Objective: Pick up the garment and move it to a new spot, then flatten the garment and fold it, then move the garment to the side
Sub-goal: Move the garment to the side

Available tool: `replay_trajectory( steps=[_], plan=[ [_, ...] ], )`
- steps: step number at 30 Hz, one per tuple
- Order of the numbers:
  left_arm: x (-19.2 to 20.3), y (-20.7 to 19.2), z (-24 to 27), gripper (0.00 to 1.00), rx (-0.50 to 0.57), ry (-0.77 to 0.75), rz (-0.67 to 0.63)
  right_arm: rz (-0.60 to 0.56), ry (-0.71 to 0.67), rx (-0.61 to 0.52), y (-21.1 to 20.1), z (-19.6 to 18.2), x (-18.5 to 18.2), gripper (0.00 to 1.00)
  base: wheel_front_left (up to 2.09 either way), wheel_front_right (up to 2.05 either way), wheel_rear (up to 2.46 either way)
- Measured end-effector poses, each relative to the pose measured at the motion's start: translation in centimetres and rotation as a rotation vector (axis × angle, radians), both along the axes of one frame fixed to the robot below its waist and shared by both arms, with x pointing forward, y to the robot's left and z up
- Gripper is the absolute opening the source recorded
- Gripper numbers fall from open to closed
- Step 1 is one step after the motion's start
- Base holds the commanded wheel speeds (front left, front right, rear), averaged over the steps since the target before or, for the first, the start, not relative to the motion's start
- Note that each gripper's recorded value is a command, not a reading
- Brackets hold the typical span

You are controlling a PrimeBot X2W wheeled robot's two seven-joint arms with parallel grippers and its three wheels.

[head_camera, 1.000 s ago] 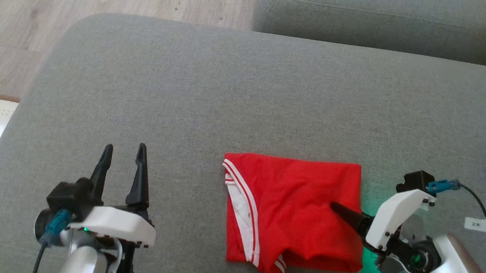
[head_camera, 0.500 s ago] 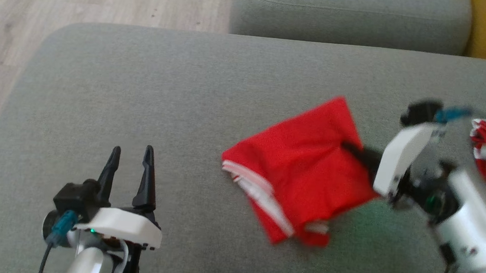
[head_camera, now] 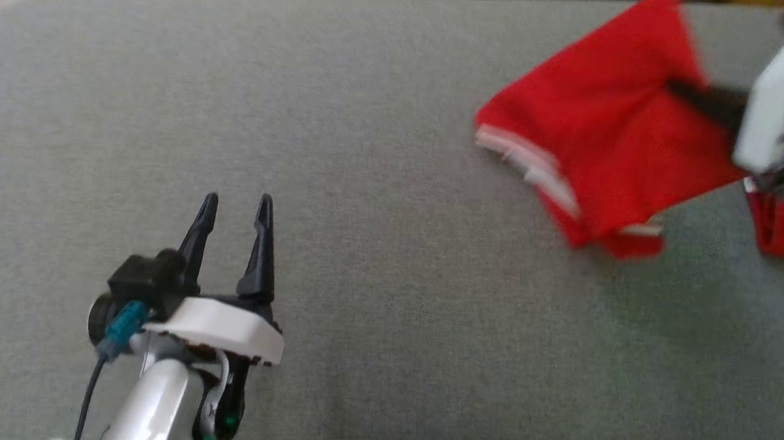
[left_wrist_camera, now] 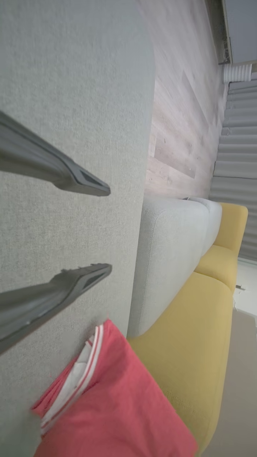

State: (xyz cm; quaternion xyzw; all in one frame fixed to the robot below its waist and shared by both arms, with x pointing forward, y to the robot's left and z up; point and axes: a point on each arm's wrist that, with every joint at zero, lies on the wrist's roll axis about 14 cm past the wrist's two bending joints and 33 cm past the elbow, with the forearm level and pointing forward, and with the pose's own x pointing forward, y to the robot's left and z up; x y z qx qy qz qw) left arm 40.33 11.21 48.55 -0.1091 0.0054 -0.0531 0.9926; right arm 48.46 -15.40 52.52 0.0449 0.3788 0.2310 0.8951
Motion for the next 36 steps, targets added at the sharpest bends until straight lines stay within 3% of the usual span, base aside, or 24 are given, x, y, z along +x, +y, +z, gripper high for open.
replay_trajectory(
  steps=[4, 9, 14, 21, 25, 26, 27, 32, 36],
  plan=[
    [1.1, -1.0, -0.6, 1.0, -0.001, 0.013, -0.027, -0.096, 0.029, -0.033, -4.2, -0.2, 1.1, 0.0, 0.0, 0.0, 0.0],
    [2.3, -2.8, -2.0, 1.0, 0.004, 0.041, -0.076, -0.254, 0.155, -0.137, -11.5, -3.5, 0.3, 0.0, 0.0, 0.0, 0.0],
    [3.3, -3.8, -3.2, 1.0, 0.023, 0.058, -0.108, -0.357, 0.192, -0.173, -15.4, -5.3, -0.2, 0.0, 0.0, 0.0, 0.0],
    [4.8, -4.8, -5.0, 1.0, 0.047, 0.082, -0.142, -0.429, 0.113, -0.4, -21.2, -6.6, 0.4, 0.0, 0.0, 0.0, 0.0],
    [5.5, -5.1, -5.7, 1.0, 0.044, 0.093, -0.148, -0.447, 0.063, -0.466, -22.7, -7.1, 1.6, 0.03, 0.0, 0.0, 0.0],
    [5.6, -5.2, -5.9, 1.0, 0.045, 0.095, -0.15, -0.451, 0.065, -0.491, -23.2, -7.4, 1.6, 0.41, 0.0, 0.0, 0.0],
    [5.7, -5.3, -6.0, 1.0, 0.049, 0.097, -0.153, -0.455, 0.07, -0.516, -23.8, -7.7, 1.4, 0.96, 0.0, 0.0, 0.0],
    [5.6, -5.4, -5.8, 1.0, 0.052, 0.093, -0.155, -0.454, 0.014, -0.616, -25.5, -7.6, 0.9, 1.0, 0.0, 0.0, 0.0],
    [5.5, -5.3, -4.4, 1.0, 0.05, 0.062, -0.15, -0.438, -0.249, -0.651, -25.4, -2.5, 3.7, 1.0, 0.0, 0.0, 0.0]
  ],
)
